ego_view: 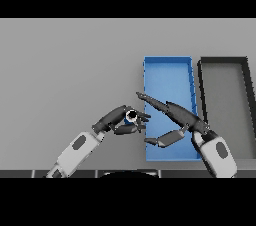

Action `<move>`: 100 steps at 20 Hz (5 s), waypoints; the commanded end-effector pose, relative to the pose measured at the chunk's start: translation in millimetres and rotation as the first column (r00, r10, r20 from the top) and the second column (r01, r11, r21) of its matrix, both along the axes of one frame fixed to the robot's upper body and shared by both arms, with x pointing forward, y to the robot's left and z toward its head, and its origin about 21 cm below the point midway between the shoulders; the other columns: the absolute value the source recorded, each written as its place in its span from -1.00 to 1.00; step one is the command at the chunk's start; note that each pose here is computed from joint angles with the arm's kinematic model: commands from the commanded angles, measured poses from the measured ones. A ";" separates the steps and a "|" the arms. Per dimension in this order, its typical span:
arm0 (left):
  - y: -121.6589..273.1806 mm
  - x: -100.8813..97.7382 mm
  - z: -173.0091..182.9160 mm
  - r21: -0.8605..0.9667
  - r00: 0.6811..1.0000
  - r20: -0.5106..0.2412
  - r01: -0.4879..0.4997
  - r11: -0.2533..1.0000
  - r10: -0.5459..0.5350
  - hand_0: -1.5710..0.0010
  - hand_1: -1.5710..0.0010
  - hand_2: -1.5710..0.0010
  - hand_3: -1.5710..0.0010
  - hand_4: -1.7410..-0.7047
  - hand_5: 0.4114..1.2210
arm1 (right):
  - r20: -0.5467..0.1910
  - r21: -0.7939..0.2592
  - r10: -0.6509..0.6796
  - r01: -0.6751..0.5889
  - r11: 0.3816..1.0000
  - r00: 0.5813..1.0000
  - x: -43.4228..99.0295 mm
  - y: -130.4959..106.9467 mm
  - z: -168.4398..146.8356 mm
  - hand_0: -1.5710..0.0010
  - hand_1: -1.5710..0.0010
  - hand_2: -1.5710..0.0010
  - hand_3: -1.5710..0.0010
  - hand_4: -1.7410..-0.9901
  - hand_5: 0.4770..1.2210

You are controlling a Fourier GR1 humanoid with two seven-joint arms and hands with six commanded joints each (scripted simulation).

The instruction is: Pick up the blue pipe and place it into the blue bin.

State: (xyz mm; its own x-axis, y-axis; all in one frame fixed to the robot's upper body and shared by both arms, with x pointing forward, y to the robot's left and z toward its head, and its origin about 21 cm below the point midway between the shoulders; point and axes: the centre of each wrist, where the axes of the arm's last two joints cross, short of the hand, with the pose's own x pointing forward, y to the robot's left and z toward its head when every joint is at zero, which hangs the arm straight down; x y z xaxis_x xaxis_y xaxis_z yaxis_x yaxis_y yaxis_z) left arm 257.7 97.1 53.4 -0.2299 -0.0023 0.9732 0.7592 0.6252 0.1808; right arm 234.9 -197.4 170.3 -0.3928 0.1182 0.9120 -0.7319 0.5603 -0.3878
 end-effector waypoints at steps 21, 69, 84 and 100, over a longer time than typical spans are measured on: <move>4.1 7.3 4.4 0.061 0.997 0.068 0.018 0.998 -0.022 -0.31 -0.28 -0.26 0.21 -0.84 0.93 | -0.103 -0.100 0.262 -0.272 0.957 0.959 48.6 92.3 6.4 -0.29 -0.30 -0.30 -0.06 -0.47 -0.66; 17.9 3.4 -8.8 0.210 1.000 -0.026 0.013 0.978 -0.008 1.00 1.00 1.00 1.00 0.69 -0.82 | -0.028 0.308 0.241 -0.221 0.925 0.970 69.7 77.2 139.6 -1.00 -1.00 -1.00 -1.00 -0.35 1.00; 25.6 0.5 -5.2 0.237 0.999 -0.006 -0.036 0.971 0.039 1.00 1.00 1.00 1.00 0.76 -0.87 | -0.383 0.127 -0.422 0.499 0.857 0.822 149.2 -46.9 62.0 -1.00 -1.00 -1.00 -1.00 -0.36 1.00; 24.3 -2.3 -3.4 0.244 0.999 -0.011 -0.031 0.969 0.035 1.00 1.00 1.00 1.00 0.76 -0.84 | -0.645 -0.397 -0.682 0.613 0.683 0.343 106.1 -69.0 -75.8 -0.49 -0.41 -0.36 0.18 -0.30 0.88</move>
State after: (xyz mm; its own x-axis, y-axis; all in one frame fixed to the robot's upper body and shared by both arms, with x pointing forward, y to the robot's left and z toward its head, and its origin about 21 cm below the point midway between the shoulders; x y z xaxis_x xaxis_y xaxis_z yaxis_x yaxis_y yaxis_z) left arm 255.4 121.4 50.0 -0.2114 -0.2464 0.9458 0.7430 0.5882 0.3193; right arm 341.0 -266.3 94.2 0.5865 0.1153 0.8017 -0.1879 0.9822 -0.0038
